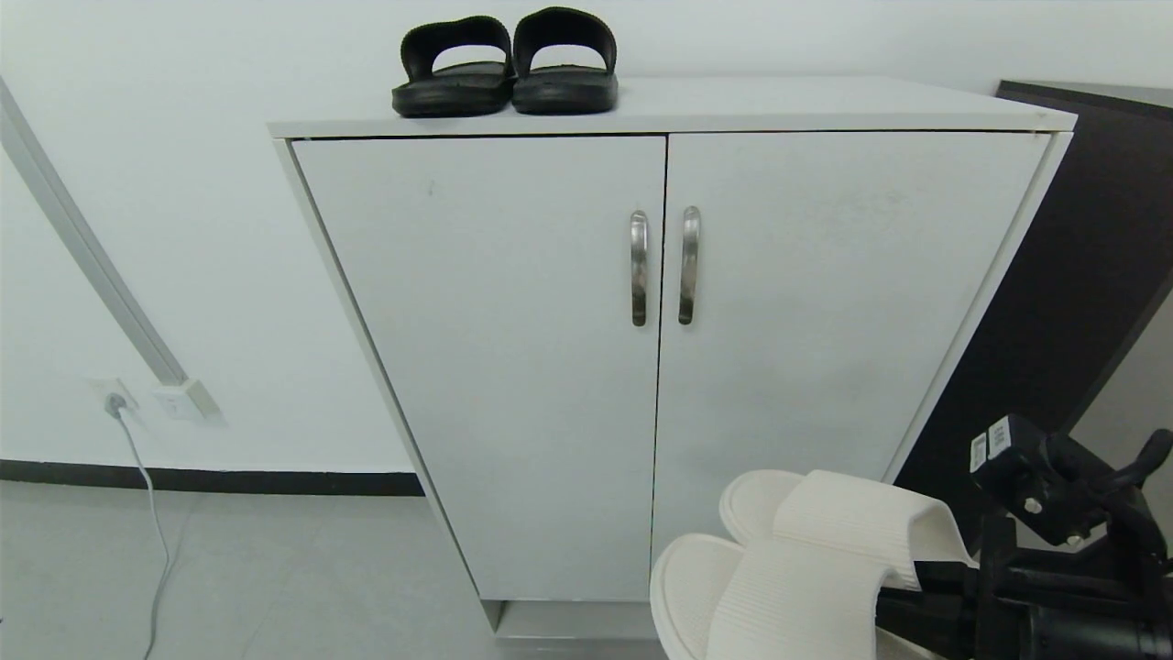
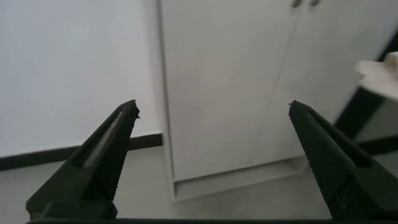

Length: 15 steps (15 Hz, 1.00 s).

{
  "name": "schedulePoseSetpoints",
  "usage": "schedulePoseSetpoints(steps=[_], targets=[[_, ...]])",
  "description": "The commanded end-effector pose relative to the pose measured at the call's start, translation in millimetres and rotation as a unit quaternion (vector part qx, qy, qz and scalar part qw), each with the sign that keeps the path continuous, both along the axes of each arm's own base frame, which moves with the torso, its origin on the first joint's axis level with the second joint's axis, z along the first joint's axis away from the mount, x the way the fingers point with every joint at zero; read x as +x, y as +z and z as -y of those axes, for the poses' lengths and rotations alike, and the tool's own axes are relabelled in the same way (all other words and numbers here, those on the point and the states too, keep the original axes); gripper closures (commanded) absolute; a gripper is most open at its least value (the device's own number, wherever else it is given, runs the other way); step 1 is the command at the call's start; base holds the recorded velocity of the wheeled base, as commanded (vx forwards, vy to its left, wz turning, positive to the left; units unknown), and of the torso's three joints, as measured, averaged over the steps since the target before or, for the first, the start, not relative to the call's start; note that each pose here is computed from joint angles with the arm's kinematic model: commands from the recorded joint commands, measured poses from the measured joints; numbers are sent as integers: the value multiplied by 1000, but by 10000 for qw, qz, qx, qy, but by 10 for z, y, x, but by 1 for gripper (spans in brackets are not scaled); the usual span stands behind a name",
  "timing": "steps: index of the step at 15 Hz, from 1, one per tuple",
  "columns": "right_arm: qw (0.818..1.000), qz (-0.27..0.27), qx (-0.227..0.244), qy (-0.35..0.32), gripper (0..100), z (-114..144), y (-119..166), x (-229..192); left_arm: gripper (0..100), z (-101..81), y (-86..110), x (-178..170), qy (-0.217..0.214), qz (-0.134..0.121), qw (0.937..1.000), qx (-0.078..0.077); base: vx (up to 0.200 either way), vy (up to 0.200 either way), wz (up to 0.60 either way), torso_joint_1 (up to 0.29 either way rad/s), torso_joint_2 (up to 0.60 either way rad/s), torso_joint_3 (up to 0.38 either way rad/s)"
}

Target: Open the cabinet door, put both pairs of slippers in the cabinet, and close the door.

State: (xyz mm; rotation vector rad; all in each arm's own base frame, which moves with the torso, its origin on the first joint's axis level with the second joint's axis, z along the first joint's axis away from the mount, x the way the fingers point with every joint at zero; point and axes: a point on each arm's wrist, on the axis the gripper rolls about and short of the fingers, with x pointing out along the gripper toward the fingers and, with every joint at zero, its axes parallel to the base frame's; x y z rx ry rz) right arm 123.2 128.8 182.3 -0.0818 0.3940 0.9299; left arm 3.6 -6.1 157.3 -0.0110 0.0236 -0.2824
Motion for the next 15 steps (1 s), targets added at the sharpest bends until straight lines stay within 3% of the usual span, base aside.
schedulePoseSetpoints(steps=[1,4,5,9,10,13,15], targets=[[10000,16,6,7,100,0,4,-2,0,48,359,500,-995,-443,9941,-17,0,0,0,0,0,0],[10000,38,11,37,100,3,0,-7,0,156,561,949,-2008,-668,9773,-46,0,0,0,0,0,0],[10000,61,-43,42,100,-2,-12,-1,0,284,650,1158,-2419,-620,9683,-17,0,0,0,0,0,0],[10000,36,-70,52,100,-4,-29,4,0,859,853,1537,-3257,-391,9446,62,0,0,0,0,0,0],[10000,47,-69,54,100,-4,-27,4,0,1019,899,1597,-3434,-402,9383,28,0,0,0,0,0,0],[10000,47,-69,54,100,-4,-27,4,0,1450,1030,1699,-4091,-461,9112,-136,0,0,0,0,0,0],[10000,42,-65,52,100,-4,-27,4,0,1699,1093,1826,-4304,-543,9006,-275,0,0,0,0,0,0]])
